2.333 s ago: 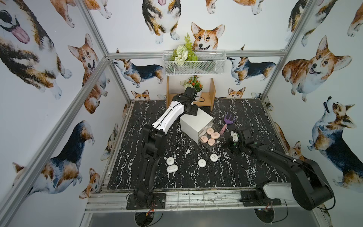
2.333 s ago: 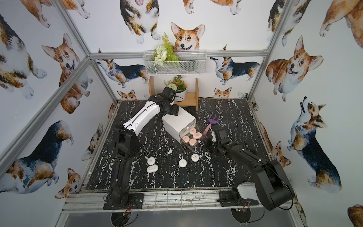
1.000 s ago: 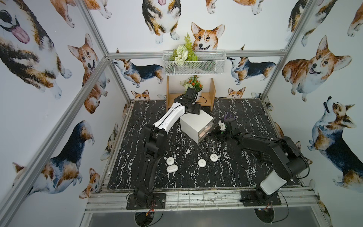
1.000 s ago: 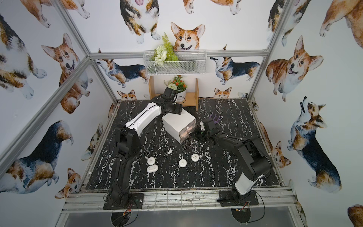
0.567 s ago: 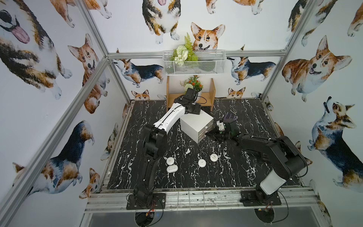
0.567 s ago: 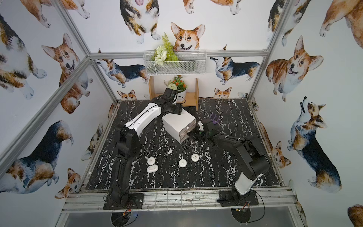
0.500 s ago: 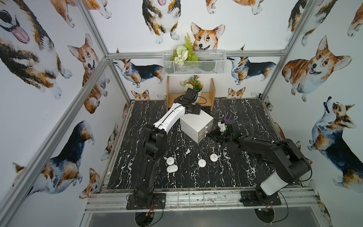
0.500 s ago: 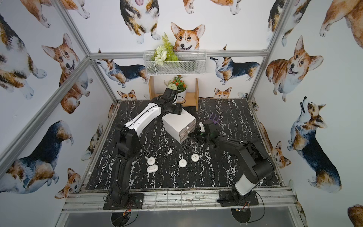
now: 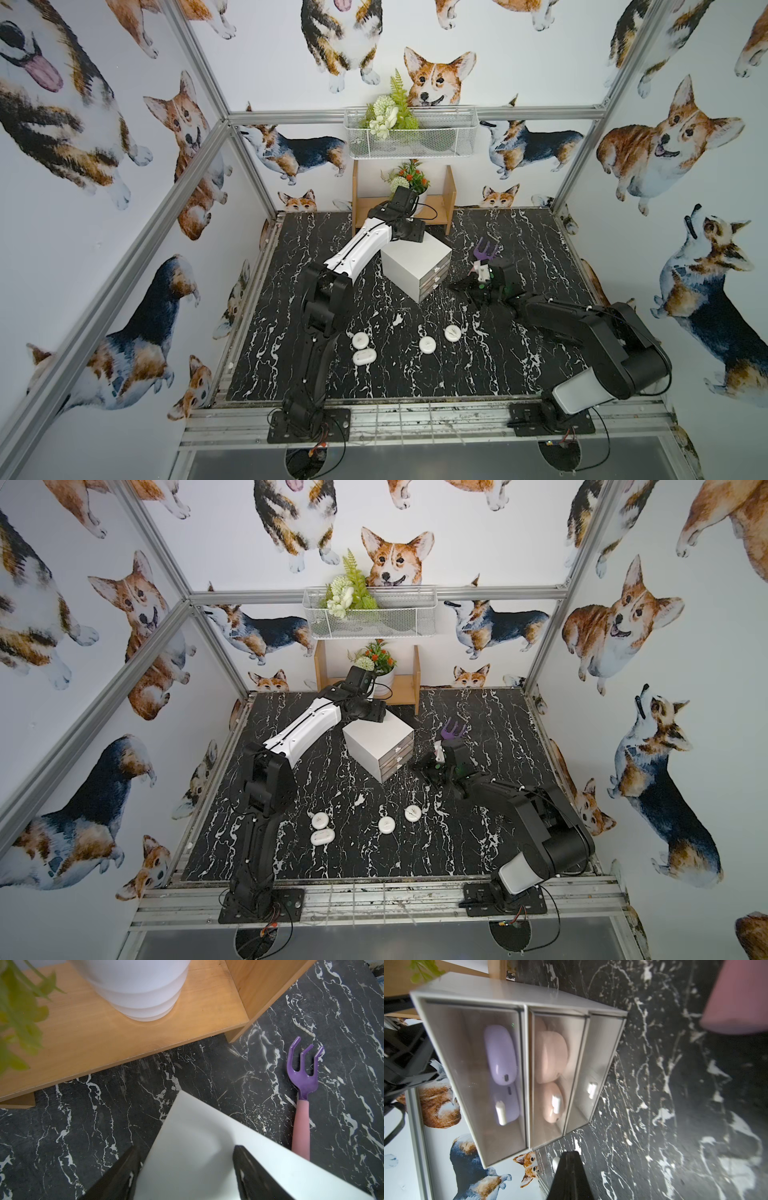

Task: Put the bluetooth earphones in the drawer according to color
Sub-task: Close the drawer of the storage box, then open the drawer in the storage box.

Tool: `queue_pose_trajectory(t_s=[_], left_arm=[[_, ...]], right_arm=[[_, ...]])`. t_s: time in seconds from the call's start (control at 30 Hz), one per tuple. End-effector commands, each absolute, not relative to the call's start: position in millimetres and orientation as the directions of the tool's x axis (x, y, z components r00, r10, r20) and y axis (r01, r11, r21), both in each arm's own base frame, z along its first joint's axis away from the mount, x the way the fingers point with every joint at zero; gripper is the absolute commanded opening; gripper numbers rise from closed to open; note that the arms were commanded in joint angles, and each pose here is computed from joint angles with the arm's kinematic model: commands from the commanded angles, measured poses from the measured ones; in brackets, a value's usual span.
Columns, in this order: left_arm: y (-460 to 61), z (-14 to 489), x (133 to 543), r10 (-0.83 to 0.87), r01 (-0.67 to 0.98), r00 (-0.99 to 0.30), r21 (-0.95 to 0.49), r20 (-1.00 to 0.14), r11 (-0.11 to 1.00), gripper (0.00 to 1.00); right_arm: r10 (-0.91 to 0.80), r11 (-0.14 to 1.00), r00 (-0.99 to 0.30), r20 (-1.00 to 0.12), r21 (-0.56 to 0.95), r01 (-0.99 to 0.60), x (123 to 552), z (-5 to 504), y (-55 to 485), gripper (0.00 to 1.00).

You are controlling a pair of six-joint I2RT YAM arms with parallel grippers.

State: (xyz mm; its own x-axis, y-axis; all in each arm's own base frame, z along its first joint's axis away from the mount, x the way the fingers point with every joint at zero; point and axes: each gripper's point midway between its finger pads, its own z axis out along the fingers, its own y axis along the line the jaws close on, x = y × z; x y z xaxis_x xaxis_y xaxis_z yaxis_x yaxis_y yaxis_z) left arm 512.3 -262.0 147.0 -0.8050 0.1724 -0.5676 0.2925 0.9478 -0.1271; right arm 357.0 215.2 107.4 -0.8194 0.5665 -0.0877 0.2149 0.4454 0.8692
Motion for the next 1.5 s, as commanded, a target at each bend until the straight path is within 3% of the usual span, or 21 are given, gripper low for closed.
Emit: queue_pose_trajectory(t_s=[0.0,0.43,0.73,1.0,1.47], left_arm=[[-249,100,460,0.252,0.303,-0.911,-0.113,-0.328,0.946,0.75],[-247,101,458,0.255,0.304,-0.911,-0.107,-0.325,0.947,0.75],[-249,97,458,0.254,0.304,-0.912,-0.115,-0.323,0.946,0.75],[-249,95,456,0.252,0.302,-0.915,-0.122,-0.317,0.945,0.75],[-250,93,456,0.252,0.302,-0.915,-0.123,-0.314,0.945,0.74]], right_arm=[[0.556,0.432,-0.825,-0.100,0.883,0.184,371,114,224,0.04],[0.521,0.422,-0.850,-0.081,0.890,0.174,394,107,254,0.03],[0.588,0.418,-0.806,-0.065,0.878,0.235,349,101,216,0.23],[0.587,0.348,-0.809,0.027,0.894,0.282,346,68,223,0.22],[0.607,0.272,-0.793,0.051,0.924,0.267,366,60,229,0.22]])
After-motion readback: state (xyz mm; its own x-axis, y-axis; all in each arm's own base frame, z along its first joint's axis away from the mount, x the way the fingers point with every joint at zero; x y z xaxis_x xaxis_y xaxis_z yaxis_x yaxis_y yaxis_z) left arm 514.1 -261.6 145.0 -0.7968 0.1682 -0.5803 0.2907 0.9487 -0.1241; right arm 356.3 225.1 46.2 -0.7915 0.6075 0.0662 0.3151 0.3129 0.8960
